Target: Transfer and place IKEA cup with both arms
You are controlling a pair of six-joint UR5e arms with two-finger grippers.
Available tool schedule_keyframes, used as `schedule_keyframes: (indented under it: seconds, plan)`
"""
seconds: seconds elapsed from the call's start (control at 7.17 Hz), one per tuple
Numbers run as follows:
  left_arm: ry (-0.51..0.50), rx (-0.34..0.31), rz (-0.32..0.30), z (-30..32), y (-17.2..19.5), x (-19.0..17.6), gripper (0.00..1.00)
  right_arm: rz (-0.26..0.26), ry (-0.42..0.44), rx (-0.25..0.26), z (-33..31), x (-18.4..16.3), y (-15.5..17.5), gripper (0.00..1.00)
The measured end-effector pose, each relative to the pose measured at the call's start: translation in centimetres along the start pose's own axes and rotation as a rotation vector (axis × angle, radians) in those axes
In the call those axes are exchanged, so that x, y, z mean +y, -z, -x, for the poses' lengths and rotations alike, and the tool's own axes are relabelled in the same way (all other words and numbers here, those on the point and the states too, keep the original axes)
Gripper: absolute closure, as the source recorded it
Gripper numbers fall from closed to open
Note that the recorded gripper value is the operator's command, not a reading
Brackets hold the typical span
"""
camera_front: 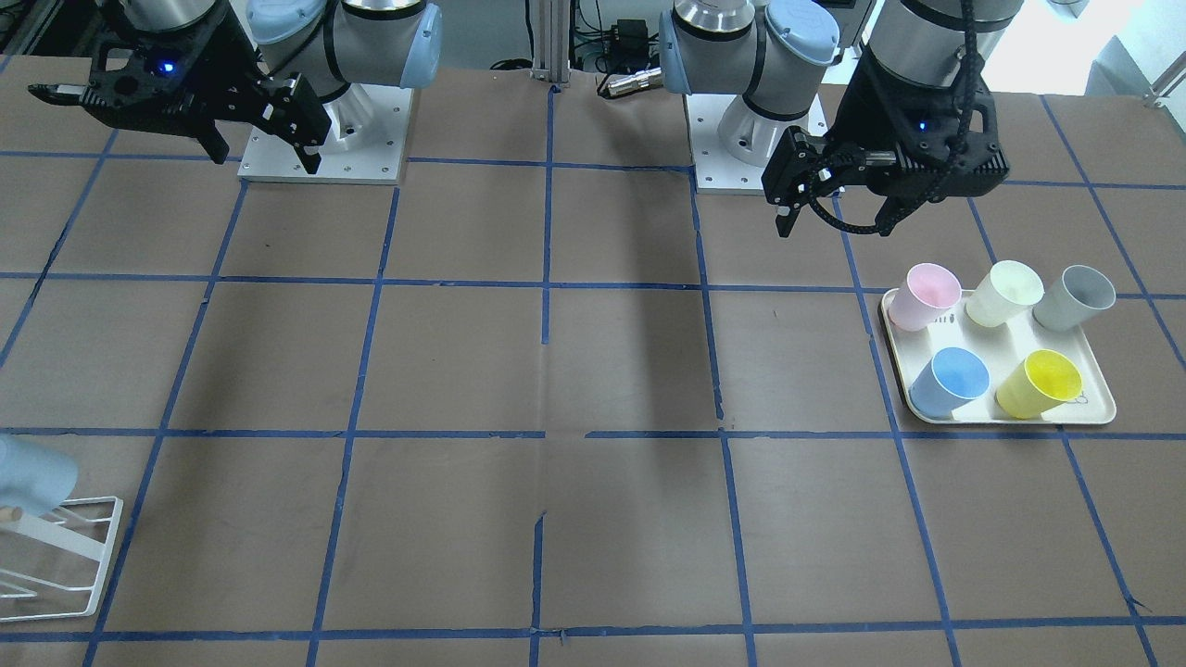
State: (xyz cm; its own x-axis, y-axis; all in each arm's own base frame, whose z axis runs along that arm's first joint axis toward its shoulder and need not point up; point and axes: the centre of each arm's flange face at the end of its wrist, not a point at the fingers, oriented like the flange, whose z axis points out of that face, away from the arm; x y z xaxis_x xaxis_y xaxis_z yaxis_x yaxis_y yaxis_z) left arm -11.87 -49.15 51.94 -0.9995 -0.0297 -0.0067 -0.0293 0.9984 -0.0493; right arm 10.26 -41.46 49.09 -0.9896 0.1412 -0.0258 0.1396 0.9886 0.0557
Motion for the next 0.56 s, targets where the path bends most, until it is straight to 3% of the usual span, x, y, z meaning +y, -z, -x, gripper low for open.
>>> schedule_keyframes:
  seconds: [0.56]
  plan:
    - [-0.005, 0.0, -0.006, -0.08, 0.26, 0.3, 0.0, -0.012, -0.014, -0.001, 0.23, 0.38, 0.37, 0.0]
